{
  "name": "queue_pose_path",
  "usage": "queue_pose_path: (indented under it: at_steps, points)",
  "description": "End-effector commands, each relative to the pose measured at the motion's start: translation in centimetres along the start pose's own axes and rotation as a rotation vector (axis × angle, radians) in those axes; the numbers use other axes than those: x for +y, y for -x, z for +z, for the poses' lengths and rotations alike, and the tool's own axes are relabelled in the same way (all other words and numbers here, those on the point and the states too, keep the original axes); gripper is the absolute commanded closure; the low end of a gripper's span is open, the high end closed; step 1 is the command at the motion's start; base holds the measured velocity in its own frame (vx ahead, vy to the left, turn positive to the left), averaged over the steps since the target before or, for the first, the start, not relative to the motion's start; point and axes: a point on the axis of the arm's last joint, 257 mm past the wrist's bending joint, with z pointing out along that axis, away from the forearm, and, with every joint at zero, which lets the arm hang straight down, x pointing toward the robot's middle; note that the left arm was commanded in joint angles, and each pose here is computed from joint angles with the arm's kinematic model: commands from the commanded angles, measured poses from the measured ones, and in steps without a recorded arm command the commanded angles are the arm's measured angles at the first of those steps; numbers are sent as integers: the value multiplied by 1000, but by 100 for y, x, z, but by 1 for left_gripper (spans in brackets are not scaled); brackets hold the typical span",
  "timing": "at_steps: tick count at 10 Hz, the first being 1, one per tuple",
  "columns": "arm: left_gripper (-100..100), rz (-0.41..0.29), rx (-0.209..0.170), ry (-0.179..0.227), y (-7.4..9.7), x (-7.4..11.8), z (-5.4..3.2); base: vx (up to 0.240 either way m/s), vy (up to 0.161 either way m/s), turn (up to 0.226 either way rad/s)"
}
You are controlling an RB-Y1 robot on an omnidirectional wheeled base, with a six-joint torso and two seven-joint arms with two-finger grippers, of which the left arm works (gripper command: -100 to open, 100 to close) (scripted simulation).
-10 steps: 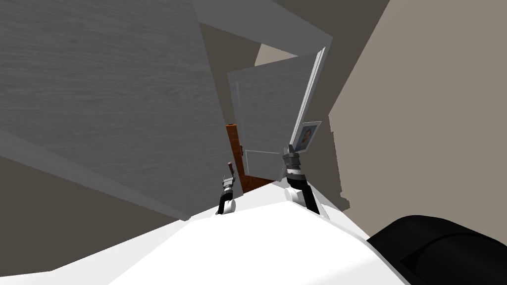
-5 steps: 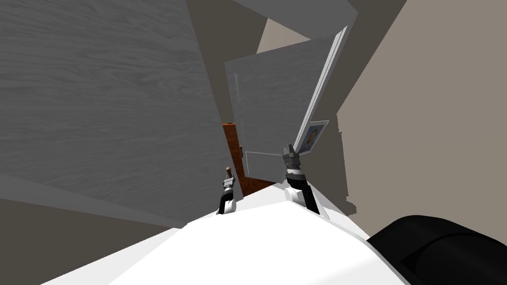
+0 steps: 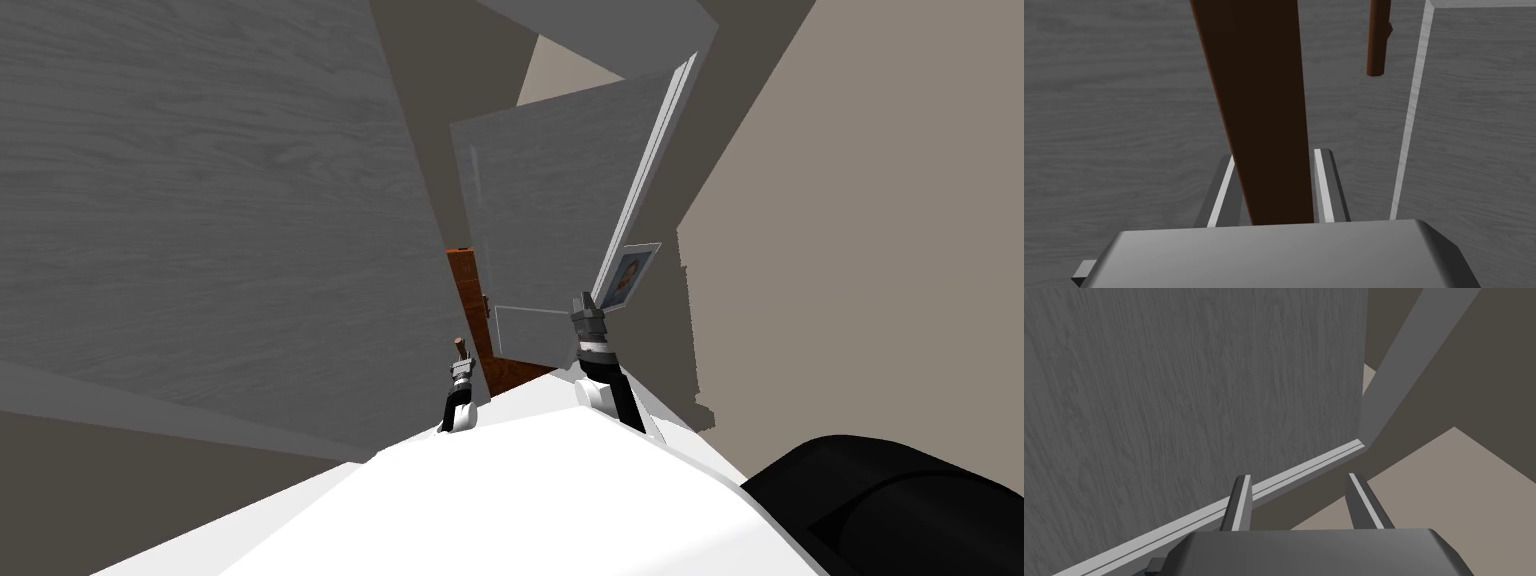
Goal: Push the door open
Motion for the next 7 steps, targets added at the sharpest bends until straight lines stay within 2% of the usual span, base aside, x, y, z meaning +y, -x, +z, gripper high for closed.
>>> queue_pose_path:
  at_steps: [1, 2, 5, 7]
  points:
    - [100, 8, 6, -51, -6, -223, 8, 55, 21, -199]
    - [100, 11, 9, -83, -10, -356, 8, 92, 47, -210]
    - [100, 17, 14, -141, -19, -590, -1, 84, 49, -94]
    - [100, 17, 14, -141, -19, -590, -1, 40, 16, -17]
